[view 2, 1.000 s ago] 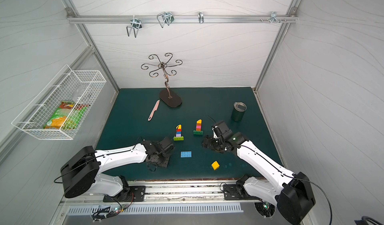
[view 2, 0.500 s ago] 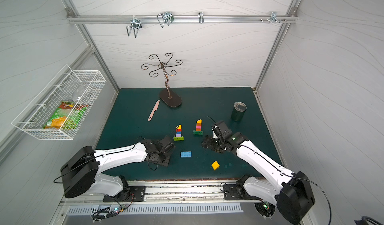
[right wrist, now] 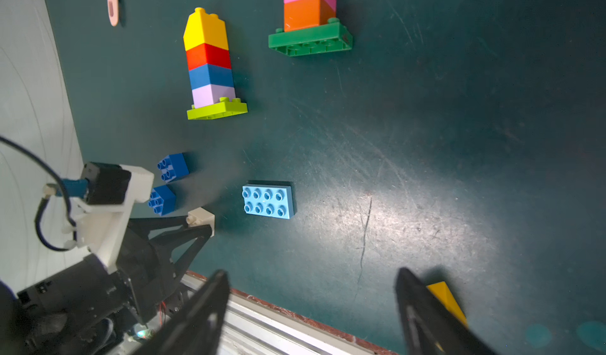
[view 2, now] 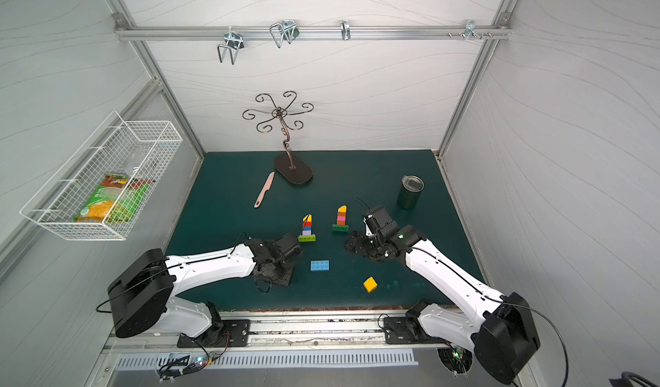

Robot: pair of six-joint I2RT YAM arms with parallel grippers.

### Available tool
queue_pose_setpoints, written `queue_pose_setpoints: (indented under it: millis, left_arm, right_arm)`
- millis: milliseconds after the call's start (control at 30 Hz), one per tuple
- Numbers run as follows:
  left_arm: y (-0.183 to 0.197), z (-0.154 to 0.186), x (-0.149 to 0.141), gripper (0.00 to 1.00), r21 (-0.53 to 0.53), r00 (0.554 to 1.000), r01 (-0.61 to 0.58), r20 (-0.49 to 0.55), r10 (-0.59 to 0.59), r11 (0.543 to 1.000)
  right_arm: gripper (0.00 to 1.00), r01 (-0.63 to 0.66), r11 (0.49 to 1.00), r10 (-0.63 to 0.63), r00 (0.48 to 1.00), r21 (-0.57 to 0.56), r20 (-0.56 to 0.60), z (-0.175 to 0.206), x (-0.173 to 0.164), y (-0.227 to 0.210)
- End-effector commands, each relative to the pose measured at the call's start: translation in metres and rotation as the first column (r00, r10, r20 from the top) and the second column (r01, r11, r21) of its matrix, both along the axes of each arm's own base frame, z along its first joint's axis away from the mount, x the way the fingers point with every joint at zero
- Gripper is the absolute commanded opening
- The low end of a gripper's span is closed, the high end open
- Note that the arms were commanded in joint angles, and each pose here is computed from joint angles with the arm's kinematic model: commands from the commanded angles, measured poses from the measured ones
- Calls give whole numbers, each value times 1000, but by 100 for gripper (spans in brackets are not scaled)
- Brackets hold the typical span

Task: Assemble the number 1 with lego
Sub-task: Pick up the lego brick from the center of the board, then assemble the lego brick with the lego brick.

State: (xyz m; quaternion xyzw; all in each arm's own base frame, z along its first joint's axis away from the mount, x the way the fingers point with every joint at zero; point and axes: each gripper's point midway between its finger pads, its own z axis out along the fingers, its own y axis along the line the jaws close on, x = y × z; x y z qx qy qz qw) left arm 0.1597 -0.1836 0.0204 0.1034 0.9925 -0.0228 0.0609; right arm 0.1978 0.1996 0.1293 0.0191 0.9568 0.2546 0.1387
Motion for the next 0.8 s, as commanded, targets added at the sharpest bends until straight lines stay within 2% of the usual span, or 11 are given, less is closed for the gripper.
queue_pose_setpoints:
  millis: [0, 233, 500, 767]
  left_arm:
    - [-11, 13, 5, 23, -9, 1000, -7, -7, 6, 1000]
    - [-27, 50, 15, 2, -45, 990, -140, -18, 139, 989]
    - [-71, 81, 38, 0, -180, 961, -275, -26, 275, 945]
    - [-116, 73, 56, 0, -183, 962, -269, -5, 273, 946]
  right_arm:
    - [99, 18, 998, -18, 1000, -52, 7, 2, 1, -8]
    - [99, 66, 990, -66, 998, -125, 5, -8, 0, -27]
    - [99, 92, 980, -95, 995, -179, -7, -14, -3, -40]
    - [99, 145, 961, -153, 988, -236, -17, -18, -6, -67]
